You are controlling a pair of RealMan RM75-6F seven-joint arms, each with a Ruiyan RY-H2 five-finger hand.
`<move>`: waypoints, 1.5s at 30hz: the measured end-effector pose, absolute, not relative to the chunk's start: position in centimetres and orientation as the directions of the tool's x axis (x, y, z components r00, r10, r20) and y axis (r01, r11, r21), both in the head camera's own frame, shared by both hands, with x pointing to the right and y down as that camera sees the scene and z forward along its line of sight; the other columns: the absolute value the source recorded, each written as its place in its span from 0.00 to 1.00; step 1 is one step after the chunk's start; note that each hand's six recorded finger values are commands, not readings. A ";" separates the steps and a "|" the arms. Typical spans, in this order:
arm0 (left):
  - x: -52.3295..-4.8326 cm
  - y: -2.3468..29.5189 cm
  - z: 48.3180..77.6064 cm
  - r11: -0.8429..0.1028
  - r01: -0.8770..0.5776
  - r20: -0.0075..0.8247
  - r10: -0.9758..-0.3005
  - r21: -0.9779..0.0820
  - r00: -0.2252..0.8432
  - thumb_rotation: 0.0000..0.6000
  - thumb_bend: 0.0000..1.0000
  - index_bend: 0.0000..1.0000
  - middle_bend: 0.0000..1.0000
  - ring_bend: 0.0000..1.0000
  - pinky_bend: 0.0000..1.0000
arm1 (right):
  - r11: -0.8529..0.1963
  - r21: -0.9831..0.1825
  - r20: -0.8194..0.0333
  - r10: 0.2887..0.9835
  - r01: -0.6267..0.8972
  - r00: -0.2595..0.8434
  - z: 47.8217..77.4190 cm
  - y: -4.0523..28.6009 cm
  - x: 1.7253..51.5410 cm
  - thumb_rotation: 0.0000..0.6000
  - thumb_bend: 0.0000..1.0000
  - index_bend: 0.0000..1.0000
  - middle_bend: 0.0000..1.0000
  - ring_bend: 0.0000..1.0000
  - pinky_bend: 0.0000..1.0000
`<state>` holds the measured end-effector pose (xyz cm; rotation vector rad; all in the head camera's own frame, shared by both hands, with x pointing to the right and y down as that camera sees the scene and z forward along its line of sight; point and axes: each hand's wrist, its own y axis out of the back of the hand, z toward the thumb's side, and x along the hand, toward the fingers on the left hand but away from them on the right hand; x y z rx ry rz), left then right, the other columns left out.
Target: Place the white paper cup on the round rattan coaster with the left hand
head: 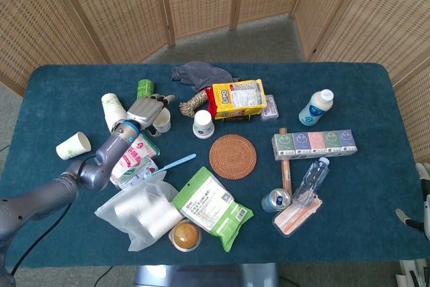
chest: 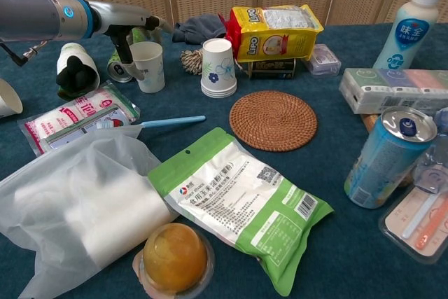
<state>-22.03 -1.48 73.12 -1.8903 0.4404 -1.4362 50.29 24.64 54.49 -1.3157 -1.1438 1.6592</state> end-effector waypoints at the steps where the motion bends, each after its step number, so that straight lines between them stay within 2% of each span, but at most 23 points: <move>1: -22.0 -1.5 73.1 -0.687 0.144 0.690 -0.649 -0.713 0.322 1.00 0.23 0.14 0.35 0.32 0.41 | -0.348 -0.938 -0.337 0.915 -0.009 -0.222 54.5 24.7 50.3 1.00 0.00 0.00 0.00 0.00 0.02; 4: -22.1 -1.6 73.1 -0.675 0.145 0.680 -0.662 -0.724 0.315 1.00 0.23 0.21 0.45 0.37 0.44 | -0.347 -0.938 -0.336 0.915 -0.009 -0.226 54.4 24.8 50.5 1.00 0.00 0.00 0.00 0.00 0.02; 10: -21.9 -1.7 73.1 -0.652 0.152 0.663 -0.683 -0.742 0.306 1.00 0.25 0.26 0.49 0.40 0.44 | -0.347 -0.938 -0.336 0.914 -0.006 -0.227 54.4 24.9 50.5 1.00 0.00 0.00 0.00 0.00 0.02; 15: -22.0 -1.7 73.2 -0.651 0.147 0.661 -0.690 -0.745 0.296 1.00 0.25 0.24 0.45 0.40 0.44 | -0.351 -0.936 -0.340 0.912 -0.005 -0.230 54.5 25.0 50.6 1.00 0.00 0.00 0.00 0.00 0.02; 22: -21.4 -1.4 72.0 -0.662 0.092 0.652 -0.687 -0.744 0.321 1.00 0.25 0.24 0.46 0.39 0.44 | -0.355 -0.935 -0.346 0.911 0.002 -0.224 54.7 24.8 50.4 1.00 0.00 0.00 0.00 0.00 0.02; 31: -19.5 0.5 68.6 -0.735 0.003 0.676 -0.622 -0.678 0.397 1.00 0.27 0.25 0.46 0.39 0.44 | -0.360 -0.933 -0.357 0.912 0.020 -0.204 55.0 24.7 49.7 1.00 0.00 0.00 0.00 0.00 0.02; 37: -17.6 1.3 66.9 -0.797 -0.081 0.692 -0.565 -0.599 0.449 1.00 0.27 0.25 0.46 0.39 0.44 | -0.351 -0.936 -0.348 0.913 0.024 -0.212 54.8 24.8 49.9 1.00 0.00 0.00 0.00 0.00 0.02; 45: -13.4 1.7 66.6 -0.820 -0.047 0.686 -0.507 -0.570 0.521 1.00 0.27 0.25 0.46 0.39 0.44 | -0.344 -0.939 -0.341 0.911 0.031 -0.230 54.6 25.1 50.6 1.00 0.00 0.00 0.00 0.00 0.02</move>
